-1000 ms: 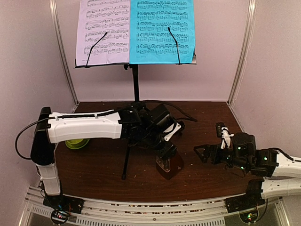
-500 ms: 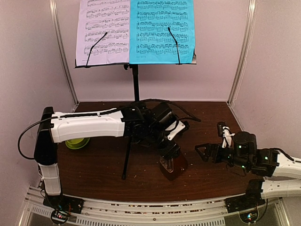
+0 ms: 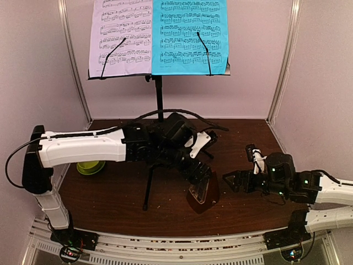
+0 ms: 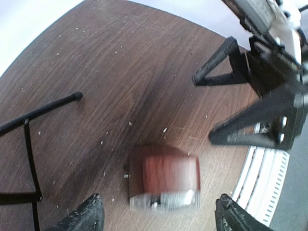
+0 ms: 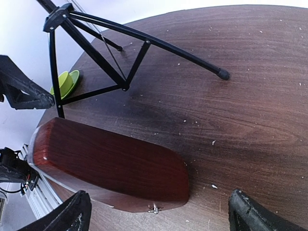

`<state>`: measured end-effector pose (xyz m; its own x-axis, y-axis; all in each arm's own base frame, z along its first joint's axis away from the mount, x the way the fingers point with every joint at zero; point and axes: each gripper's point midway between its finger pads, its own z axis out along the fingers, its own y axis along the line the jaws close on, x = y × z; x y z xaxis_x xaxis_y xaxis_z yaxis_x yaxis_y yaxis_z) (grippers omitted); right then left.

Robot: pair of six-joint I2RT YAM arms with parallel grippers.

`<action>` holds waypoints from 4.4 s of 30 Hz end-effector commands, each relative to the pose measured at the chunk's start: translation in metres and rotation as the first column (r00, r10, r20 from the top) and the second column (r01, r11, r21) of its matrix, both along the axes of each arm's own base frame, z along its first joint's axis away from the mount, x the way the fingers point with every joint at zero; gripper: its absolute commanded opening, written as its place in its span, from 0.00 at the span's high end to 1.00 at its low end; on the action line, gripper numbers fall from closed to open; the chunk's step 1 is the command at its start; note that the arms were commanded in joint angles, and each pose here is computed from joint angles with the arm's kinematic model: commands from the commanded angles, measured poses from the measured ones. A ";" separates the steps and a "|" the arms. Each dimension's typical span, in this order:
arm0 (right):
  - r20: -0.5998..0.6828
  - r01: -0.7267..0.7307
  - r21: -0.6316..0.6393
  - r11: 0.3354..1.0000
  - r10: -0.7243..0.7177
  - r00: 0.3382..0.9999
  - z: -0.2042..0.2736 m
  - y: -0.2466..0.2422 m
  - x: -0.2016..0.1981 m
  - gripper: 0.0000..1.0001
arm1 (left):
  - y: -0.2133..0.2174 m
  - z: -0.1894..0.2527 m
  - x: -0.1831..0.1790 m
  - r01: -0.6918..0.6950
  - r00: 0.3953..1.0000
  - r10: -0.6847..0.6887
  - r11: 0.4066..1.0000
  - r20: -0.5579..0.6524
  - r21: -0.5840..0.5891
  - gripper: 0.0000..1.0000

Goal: Set up the instrument practice props

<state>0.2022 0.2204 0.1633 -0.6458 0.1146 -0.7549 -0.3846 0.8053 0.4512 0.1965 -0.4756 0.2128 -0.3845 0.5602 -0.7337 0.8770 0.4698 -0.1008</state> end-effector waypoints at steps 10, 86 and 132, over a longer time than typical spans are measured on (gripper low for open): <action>0.044 -0.095 0.096 0.991 0.091 0.995 0.059 0.032 0.007 0.00 | 0.010 0.023 -0.010 0.010 0.992 0.024 0.963 0.123 -0.268 0.25; -0.162 -0.177 -0.058 0.983 0.165 0.973 -0.030 0.045 0.016 0.05 | 0.245 -0.054 -0.021 -0.493 0.848 0.484 0.870 -0.217 0.014 0.83; -0.090 -0.185 0.049 0.982 0.189 0.978 0.045 0.021 -0.012 0.00 | 0.309 -0.157 0.065 -0.646 0.615 0.760 0.639 -0.212 0.417 0.31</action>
<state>0.2103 0.2606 0.2426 -0.6701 0.0655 -0.7394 -0.5171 0.6734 0.5283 0.2490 -0.1637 0.0397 -0.9485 0.1524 -0.2777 0.1804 0.9805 -0.0780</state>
